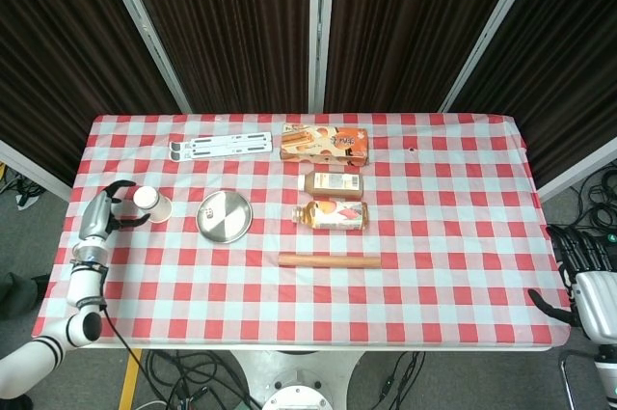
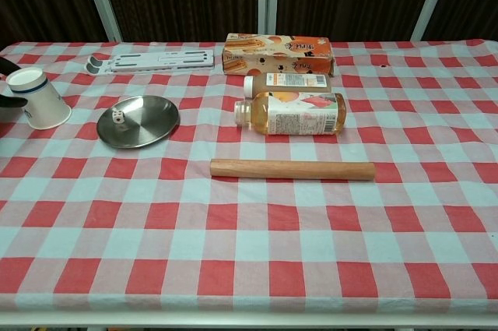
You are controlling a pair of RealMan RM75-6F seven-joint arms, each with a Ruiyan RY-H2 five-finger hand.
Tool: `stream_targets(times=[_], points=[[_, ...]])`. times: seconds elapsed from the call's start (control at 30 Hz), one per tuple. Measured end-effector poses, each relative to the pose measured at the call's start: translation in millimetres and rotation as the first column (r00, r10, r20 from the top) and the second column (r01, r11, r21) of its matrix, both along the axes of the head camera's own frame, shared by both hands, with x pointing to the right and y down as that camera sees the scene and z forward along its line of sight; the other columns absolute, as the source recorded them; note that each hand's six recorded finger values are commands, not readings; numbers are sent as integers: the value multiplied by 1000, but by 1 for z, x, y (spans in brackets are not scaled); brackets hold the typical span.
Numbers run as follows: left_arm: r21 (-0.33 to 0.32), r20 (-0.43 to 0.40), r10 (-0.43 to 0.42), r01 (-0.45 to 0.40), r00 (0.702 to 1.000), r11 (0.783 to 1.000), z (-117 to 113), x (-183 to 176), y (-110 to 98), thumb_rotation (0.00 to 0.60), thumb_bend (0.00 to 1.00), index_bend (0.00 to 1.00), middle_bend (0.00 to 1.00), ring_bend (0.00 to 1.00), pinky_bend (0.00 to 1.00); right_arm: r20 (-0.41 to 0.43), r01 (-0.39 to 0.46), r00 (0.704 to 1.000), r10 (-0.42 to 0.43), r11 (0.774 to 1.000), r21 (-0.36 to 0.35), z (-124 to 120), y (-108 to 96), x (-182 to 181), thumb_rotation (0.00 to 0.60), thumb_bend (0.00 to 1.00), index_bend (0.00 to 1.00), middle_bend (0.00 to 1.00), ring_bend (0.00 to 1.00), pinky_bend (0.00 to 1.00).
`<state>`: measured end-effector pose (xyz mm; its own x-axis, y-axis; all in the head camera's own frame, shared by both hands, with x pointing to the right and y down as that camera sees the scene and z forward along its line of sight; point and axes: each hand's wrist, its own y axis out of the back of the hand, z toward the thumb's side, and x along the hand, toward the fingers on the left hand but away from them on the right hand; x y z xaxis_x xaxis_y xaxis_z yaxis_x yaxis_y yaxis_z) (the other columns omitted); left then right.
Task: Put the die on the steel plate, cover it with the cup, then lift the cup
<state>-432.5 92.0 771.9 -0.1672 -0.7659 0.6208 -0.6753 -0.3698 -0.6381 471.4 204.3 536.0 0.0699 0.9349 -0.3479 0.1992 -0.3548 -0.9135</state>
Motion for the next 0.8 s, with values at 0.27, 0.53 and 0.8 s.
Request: stream_targets(times=[0.27,0.53,0.8], points=[[-16,-68,-3,2,998,1000,7,12,-4,600,159,271,213,125,260,-3,-7,1000,7,1000,-2,1,1,1,600,123,0,89,0,0],[-1,-57,19,-19,998,1000,5,17,-10,600,197,378,303,169,274,-3,-10,1000,10,1000,-4,1,1,1,600,122,0,89,0,0],[3,-9,33,-33,999,999,4,14,-10,600,321,538,469,273,344,2,-5,1000,5,1000,-6,2,1,1,600,123,0,89,0,0]])
